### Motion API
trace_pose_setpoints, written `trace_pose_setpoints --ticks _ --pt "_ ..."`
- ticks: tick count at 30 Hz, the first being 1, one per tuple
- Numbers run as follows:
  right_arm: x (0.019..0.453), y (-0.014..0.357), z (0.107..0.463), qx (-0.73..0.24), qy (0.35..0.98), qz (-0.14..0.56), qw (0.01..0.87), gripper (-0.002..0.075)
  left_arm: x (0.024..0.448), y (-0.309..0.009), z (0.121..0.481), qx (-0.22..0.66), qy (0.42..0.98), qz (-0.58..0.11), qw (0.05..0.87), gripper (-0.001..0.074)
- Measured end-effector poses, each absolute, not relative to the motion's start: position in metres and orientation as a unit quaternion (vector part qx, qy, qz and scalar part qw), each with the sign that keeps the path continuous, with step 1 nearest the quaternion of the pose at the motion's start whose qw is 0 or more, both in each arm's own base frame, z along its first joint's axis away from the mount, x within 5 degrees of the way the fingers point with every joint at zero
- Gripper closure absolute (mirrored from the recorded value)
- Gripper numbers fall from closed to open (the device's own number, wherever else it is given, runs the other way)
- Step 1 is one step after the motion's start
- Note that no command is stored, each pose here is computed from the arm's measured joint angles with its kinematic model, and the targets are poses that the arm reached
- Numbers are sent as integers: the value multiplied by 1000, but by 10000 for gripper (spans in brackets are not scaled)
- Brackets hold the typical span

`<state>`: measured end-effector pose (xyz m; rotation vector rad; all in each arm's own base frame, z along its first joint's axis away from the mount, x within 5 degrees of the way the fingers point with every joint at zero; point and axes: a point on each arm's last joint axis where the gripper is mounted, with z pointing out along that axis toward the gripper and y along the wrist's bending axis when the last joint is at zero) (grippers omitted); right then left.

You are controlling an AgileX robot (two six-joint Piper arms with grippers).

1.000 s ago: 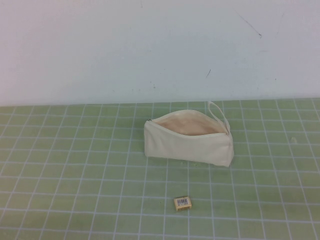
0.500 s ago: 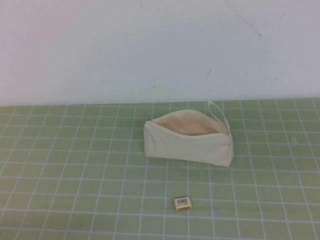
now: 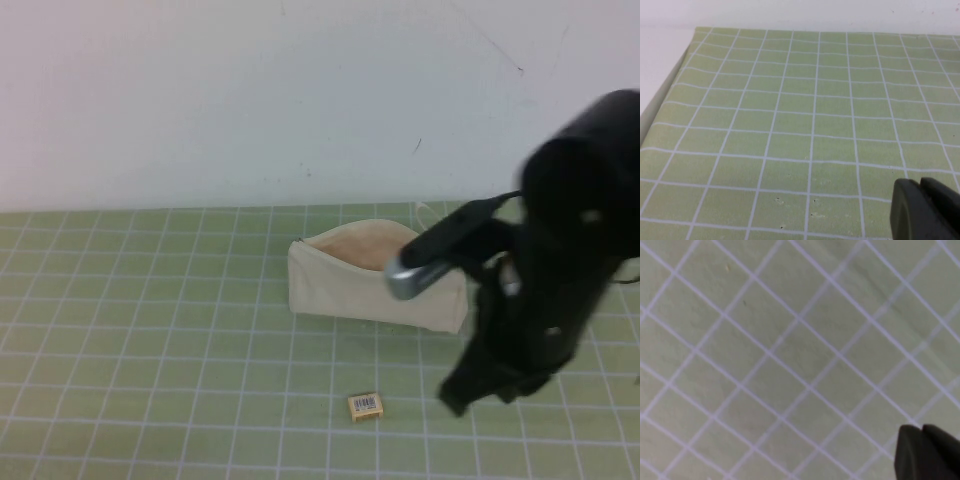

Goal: Put eraser into pencil case
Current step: Pick up the eraser from the table

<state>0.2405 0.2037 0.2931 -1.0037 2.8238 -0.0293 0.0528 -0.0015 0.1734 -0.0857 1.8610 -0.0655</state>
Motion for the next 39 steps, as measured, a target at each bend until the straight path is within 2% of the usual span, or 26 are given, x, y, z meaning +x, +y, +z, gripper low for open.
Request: trace_pose_setpoints --ticks 9,13,15,20,23,28,39 --pt "266 273 243 -332 942 -34 43 724 53 -2 173 -37 802 -28 596 738" --pt "277 292 229 -334 941 -28 52 674 53 -2 173 -37 802 -28 596 738" --pt "283 300 221 -326 943 -20 64 601 53 -2 173 -37 802 -28 596 738" --pt "293 311 196 -267 961 -10 76 324 53 -2 173 -37 802 -28 596 738" --pt "296 314 183 -248 966 -15 76 242 53 -2 173 -37 802 -28 596 738" --pt "302 316 172 -221 971 -15 93 212 53 -2 173 -37 802 -28 596 738" --pt "316 312 150 -183 979 -4 85 218 53 -2 173 -37 802 -28 596 738"
